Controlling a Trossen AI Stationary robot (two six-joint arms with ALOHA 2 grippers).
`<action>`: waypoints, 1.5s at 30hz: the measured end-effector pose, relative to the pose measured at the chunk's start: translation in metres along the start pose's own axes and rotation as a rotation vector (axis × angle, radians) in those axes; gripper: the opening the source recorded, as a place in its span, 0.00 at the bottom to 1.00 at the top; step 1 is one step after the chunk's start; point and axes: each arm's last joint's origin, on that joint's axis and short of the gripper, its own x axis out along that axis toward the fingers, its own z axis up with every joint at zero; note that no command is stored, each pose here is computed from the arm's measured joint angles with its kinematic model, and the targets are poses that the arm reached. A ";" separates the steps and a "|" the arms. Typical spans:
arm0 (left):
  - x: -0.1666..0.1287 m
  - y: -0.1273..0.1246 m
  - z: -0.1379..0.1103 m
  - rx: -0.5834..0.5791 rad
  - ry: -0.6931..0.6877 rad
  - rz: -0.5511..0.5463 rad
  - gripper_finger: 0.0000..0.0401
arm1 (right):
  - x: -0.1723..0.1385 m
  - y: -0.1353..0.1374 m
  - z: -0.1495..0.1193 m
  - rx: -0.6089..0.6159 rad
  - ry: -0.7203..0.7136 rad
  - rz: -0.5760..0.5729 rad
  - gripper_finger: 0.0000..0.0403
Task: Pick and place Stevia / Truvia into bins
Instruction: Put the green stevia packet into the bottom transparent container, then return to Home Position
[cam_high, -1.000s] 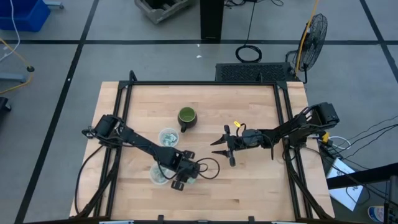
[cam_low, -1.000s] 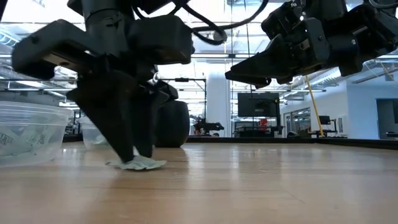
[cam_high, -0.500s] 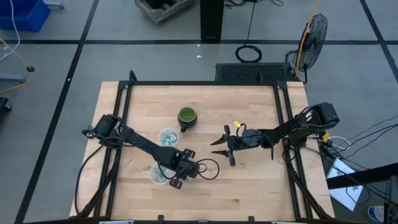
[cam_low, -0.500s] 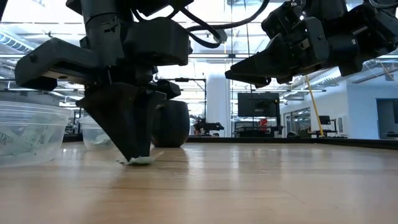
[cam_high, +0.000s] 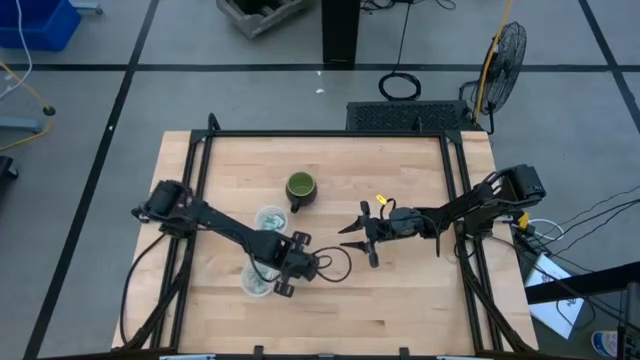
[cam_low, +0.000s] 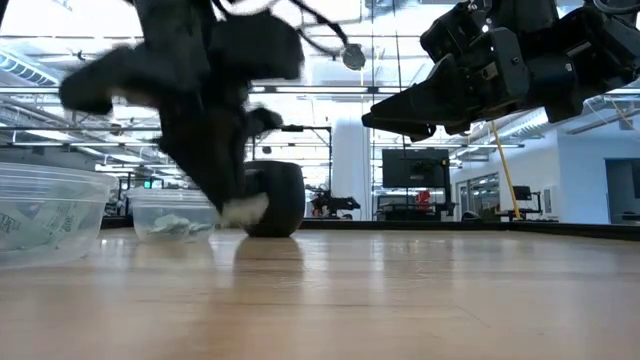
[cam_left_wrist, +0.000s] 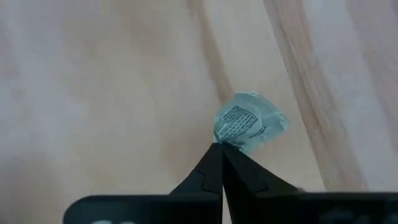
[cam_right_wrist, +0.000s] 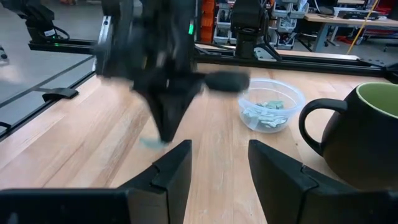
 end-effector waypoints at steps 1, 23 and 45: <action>-0.009 0.001 -0.002 -0.010 0.008 0.010 0.01 | 0.000 0.000 0.000 0.000 0.000 0.000 0.37; -0.051 -0.055 -0.057 -0.449 0.135 0.015 0.07 | 0.000 0.000 0.000 0.003 -0.003 -0.002 0.37; -0.053 -0.039 -0.047 -0.584 0.136 -0.027 0.30 | 0.000 0.000 0.001 -0.008 -0.011 -0.003 0.37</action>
